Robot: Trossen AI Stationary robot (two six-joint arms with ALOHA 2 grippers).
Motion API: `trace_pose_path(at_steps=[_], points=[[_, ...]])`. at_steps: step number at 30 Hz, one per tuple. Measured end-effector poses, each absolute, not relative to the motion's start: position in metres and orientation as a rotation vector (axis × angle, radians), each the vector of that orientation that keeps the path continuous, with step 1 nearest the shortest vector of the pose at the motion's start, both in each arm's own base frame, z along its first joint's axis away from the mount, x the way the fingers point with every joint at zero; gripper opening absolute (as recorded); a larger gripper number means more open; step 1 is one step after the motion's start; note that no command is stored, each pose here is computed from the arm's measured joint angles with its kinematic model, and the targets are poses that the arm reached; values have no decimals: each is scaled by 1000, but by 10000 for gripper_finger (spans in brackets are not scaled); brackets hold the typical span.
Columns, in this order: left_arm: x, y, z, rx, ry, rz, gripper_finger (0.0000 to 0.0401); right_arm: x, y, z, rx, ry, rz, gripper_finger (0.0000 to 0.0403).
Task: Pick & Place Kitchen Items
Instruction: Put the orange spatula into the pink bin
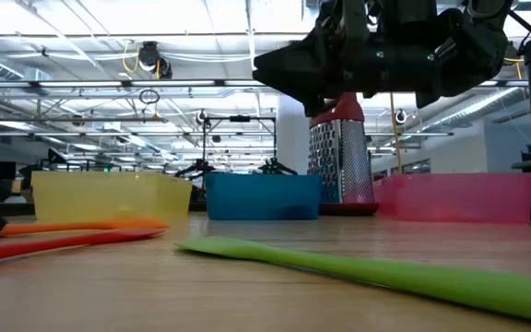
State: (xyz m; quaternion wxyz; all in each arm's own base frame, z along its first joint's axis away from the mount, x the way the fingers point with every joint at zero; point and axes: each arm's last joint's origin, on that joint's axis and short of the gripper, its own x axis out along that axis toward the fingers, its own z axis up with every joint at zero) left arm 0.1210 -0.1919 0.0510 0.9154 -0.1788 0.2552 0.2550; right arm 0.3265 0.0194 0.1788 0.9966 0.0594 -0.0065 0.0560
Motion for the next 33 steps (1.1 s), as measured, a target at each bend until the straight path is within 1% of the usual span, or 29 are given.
trace_pose_path(at_steps=[6,10,15,21,24,28,33], points=[[124,-194,53,-368,526,511,75,331,23,185,105,-35,124,114],[129,-193,53,-362,525,523,73,344,37,190,29,7,157,114],[141,-194,57,-260,567,512,72,368,49,188,3,89,183,114],[150,-202,62,-220,587,505,71,397,51,164,39,212,185,114],[153,-205,65,-187,588,492,71,408,50,151,46,271,229,114],[156,-205,66,-175,595,494,71,415,45,141,82,305,263,114],[162,-203,67,-93,621,476,71,416,35,132,155,349,233,114]])
